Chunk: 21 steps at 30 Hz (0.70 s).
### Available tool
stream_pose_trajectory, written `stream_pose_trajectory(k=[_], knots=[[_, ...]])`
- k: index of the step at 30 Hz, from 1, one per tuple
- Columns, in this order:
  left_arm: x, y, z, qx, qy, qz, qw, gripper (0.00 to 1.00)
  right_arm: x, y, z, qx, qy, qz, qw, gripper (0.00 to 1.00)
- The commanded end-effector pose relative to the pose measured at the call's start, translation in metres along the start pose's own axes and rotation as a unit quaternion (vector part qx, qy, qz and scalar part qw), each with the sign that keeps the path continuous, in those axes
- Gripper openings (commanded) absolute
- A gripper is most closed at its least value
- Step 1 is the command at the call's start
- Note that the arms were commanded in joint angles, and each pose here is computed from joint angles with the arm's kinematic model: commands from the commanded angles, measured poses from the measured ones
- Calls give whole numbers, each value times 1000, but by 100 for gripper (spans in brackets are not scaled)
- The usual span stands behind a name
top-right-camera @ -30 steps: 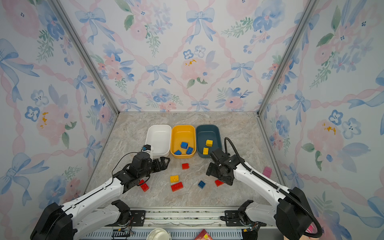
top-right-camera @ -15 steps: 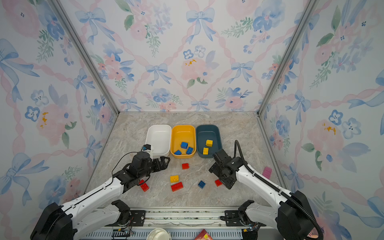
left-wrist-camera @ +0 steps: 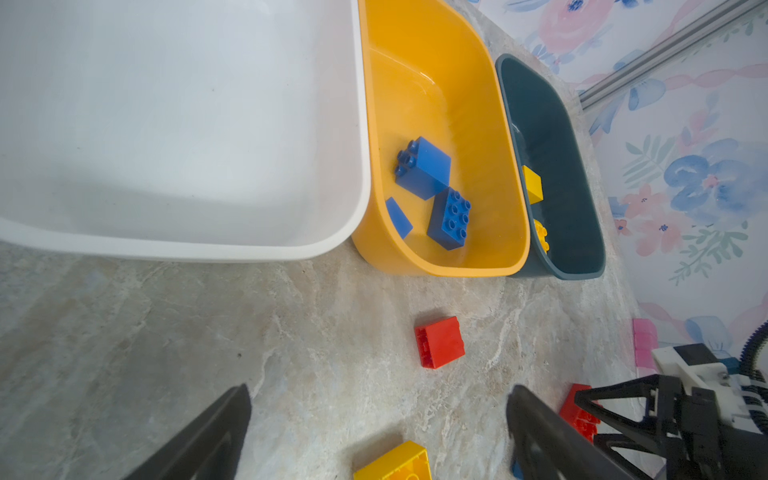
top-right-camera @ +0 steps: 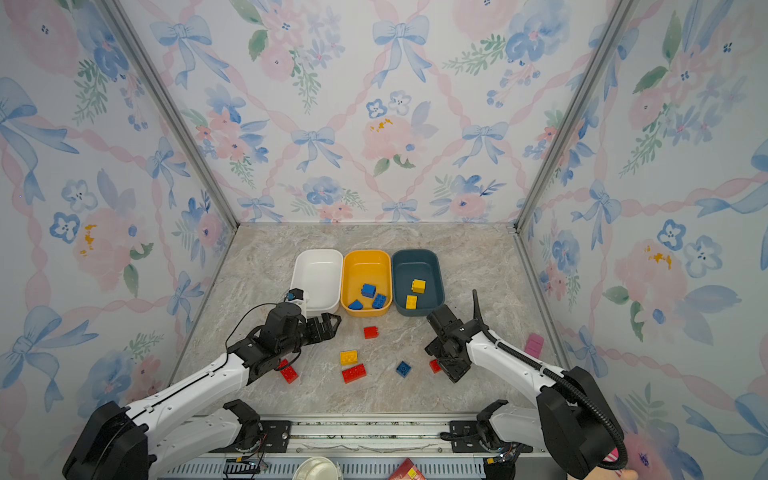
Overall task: Sort the legos into containers by color
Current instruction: 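Move the right gripper back toward the red bricks nearer the robot, then lower the right gripper onto the red 2x4 brick and grasp it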
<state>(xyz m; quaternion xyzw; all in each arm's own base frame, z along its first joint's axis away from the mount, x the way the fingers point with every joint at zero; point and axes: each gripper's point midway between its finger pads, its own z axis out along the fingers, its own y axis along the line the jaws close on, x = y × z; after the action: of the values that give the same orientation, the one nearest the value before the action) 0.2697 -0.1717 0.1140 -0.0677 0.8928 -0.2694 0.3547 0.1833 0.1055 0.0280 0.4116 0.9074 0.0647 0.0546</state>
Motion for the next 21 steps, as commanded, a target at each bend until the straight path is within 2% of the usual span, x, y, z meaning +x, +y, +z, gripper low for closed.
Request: stream_pose_trajectory(k=[1, 21], knots=[[-6, -5, -2, 5, -1, 11, 1000, 98, -4, -7, 8, 12, -7, 15, 1000, 71], [-5, -4, -4, 4, -3, 5, 1000, 98, -8, -8, 17, 21, -2, 10, 1000, 41]])
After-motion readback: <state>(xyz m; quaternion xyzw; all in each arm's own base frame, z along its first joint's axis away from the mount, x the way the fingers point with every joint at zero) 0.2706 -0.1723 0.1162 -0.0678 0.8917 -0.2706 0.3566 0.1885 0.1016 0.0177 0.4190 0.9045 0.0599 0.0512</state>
